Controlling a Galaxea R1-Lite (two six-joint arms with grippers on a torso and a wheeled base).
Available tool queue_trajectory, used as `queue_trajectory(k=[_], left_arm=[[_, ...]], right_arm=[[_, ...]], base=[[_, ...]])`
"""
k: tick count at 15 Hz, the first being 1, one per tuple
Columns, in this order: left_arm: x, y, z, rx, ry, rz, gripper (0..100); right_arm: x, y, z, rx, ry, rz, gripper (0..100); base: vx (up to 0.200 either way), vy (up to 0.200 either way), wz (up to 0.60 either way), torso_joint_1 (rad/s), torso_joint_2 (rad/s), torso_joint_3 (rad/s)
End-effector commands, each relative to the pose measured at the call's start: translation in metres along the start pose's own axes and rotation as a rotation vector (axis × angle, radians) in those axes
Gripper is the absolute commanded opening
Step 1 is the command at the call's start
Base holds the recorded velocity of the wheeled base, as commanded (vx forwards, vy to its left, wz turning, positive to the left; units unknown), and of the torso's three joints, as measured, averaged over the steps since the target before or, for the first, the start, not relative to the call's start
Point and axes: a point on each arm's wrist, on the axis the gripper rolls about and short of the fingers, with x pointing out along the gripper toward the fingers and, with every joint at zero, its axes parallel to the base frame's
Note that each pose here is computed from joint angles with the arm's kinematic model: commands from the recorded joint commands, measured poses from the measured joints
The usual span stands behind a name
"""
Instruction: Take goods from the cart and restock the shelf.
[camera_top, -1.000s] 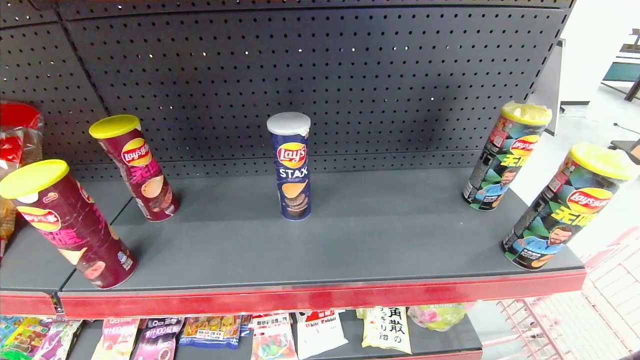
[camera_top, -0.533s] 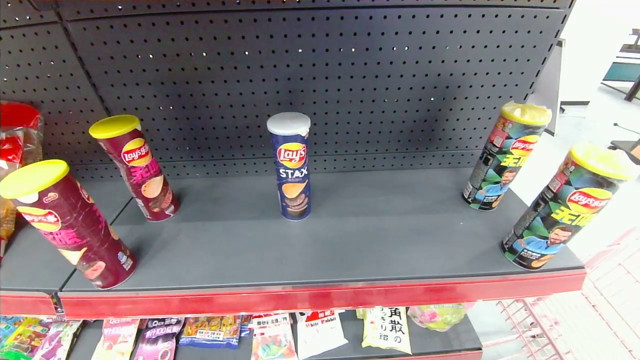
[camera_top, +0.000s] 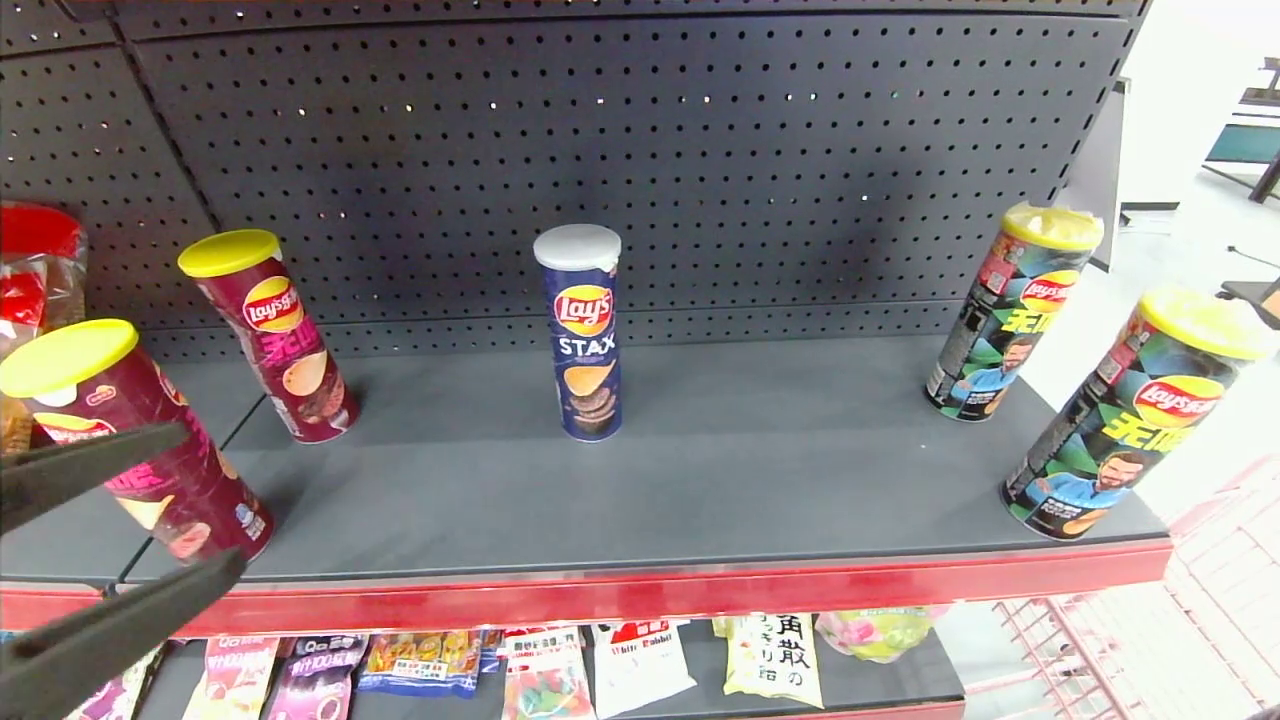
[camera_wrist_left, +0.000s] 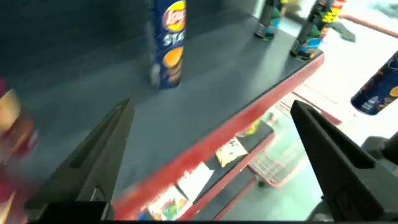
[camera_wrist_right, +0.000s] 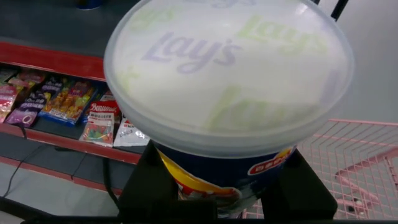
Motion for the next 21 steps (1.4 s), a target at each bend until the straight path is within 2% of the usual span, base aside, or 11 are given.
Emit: queue_trajectory(k=[1,3,4,8,11,16,21], left_arm=[[0.118,0.044,0.005,0.017,0.101,-0.172,100],[0.159,0.062,0.004,0.08,0.112,-0.186,100],[0.175,0.069,0.005,0.096,0.107,-0.186,100],[0.223,0.093,0.016,0.12,0.072,-0.179,100],[0.233,0.106,0.013,0.167,0.076,-0.162,100],[0.246,0.11,0.001,0.153,0.1,-0.172,100],[0.273,0.113,0.003,0.168,0.073,-0.222,100]], right_arm=[[0.001,0.0,0.001,0.002,0.009,0.007,0],[0.002,0.0,0.0,0.004,0.012,0.023,0],[0.002,0.0,0.0,0.005,0.015,0.023,0],[0.002,0.0,-0.001,0.023,0.012,0.021,0],[0.002,0.0,-0.001,0.032,0.017,0.022,0],[0.002,0.0,-0.002,0.034,0.018,0.02,0],[0.002,0.0,-0.002,0.034,0.021,0.02,0]], base=[[0.0,0.0,0.0,0.0,0.0,0.0],[0.0,0.0,0.0,0.0,0.0,0.0],[0.0,0.0,0.0,0.0,0.0,0.0],[0.0,0.0,0.0,0.0,0.0,0.0],[0.0,0.0,0.0,0.0,0.0,0.0],[0.0,0.0,0.0,0.0,0.0,0.0],[0.0,0.0,0.0,0.0,0.0,0.0]])
